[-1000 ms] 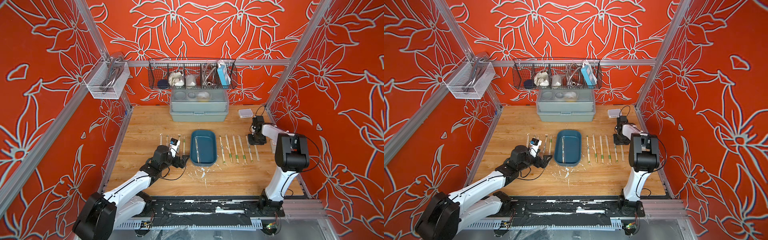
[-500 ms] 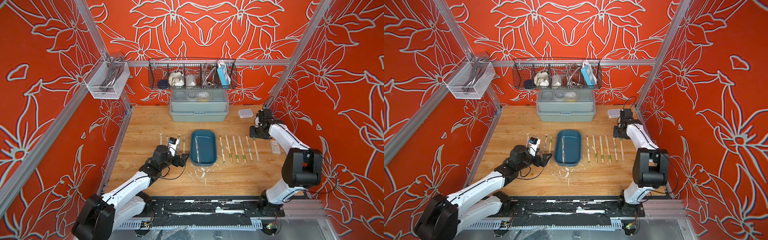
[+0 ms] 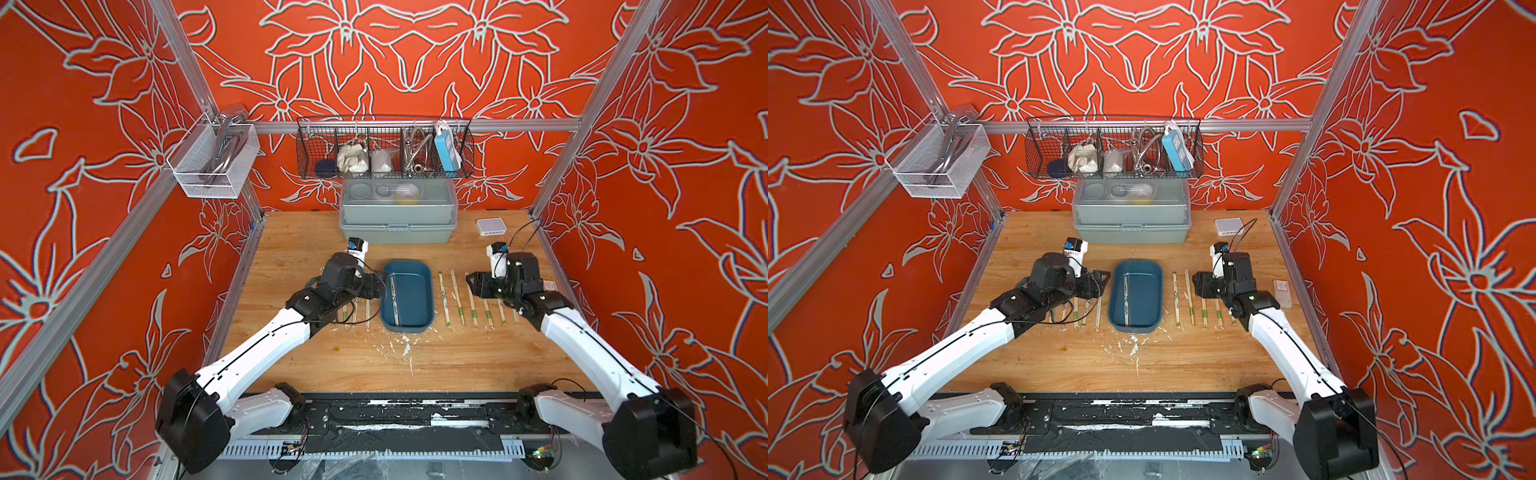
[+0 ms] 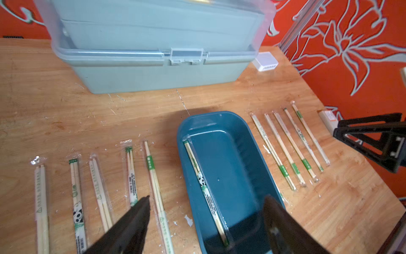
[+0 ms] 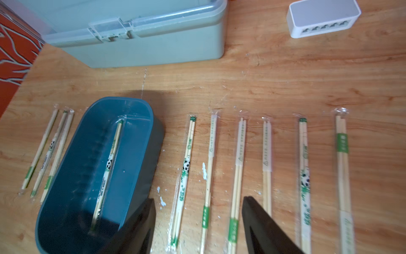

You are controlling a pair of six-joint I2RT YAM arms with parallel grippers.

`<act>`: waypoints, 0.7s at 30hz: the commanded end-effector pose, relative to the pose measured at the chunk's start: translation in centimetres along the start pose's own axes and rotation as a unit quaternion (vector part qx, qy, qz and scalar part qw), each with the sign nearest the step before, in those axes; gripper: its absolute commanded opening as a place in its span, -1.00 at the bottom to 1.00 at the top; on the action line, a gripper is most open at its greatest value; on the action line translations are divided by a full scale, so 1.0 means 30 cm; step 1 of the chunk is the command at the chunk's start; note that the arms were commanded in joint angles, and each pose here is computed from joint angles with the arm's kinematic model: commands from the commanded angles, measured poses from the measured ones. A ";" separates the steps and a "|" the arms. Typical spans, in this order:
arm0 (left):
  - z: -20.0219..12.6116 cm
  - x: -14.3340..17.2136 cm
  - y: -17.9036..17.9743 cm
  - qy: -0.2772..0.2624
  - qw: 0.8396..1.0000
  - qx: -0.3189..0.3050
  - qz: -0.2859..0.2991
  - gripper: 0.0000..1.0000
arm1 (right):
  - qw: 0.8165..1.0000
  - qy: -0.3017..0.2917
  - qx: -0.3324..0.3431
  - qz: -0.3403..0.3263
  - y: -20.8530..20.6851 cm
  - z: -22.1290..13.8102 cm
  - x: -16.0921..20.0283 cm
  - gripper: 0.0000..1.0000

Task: Take the paired disposable chopsticks out of the storage box
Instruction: Pick up the paired disposable chopsticks from the storage box.

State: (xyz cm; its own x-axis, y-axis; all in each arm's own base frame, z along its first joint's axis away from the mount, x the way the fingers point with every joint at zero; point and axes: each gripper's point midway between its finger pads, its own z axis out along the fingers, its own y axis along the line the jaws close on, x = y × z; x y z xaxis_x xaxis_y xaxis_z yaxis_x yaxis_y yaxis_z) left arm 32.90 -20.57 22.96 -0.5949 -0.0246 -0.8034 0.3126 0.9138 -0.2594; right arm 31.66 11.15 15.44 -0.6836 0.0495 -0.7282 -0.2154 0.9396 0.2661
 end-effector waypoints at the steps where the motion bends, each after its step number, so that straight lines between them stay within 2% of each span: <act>1: 0.055 0.087 0.016 0.087 0.994 -0.066 0.011 0.63 | 0.999 -0.042 -0.032 -0.003 0.048 0.024 0.003 0.34; 4: 0.120 0.092 -0.031 0.124 0.990 -0.068 0.009 0.58 | 0.997 -0.052 -0.029 -0.041 0.081 0.036 0.026 0.35; 8: 0.179 0.080 -0.066 0.143 0.987 -0.070 0.008 0.48 | 0.995 -0.067 -0.015 -0.074 0.099 0.045 0.042 0.34; 11: 0.227 0.100 -0.071 0.168 0.983 -0.079 0.007 0.44 | 0.995 -0.073 -0.003 -0.069 0.086 0.046 0.048 0.35; 13: 0.262 0.129 -0.076 0.195 0.977 -0.085 0.010 0.34 | 0.995 -0.075 0.006 -0.065 0.074 0.050 0.053 0.35; 21: 0.374 0.221 -0.089 0.239 0.963 -0.123 0.032 0.33 | 0.996 -0.064 0.039 -0.054 0.034 0.062 0.064 0.35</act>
State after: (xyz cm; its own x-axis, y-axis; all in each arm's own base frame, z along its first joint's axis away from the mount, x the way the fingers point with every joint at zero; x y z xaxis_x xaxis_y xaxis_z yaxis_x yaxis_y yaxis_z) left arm 36.82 -28.10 12.98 -0.8563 0.1569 -0.4921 0.2270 0.9701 -0.0858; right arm 31.18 13.48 13.31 -0.5686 -0.0270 -0.8222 -0.2657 0.9519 0.1525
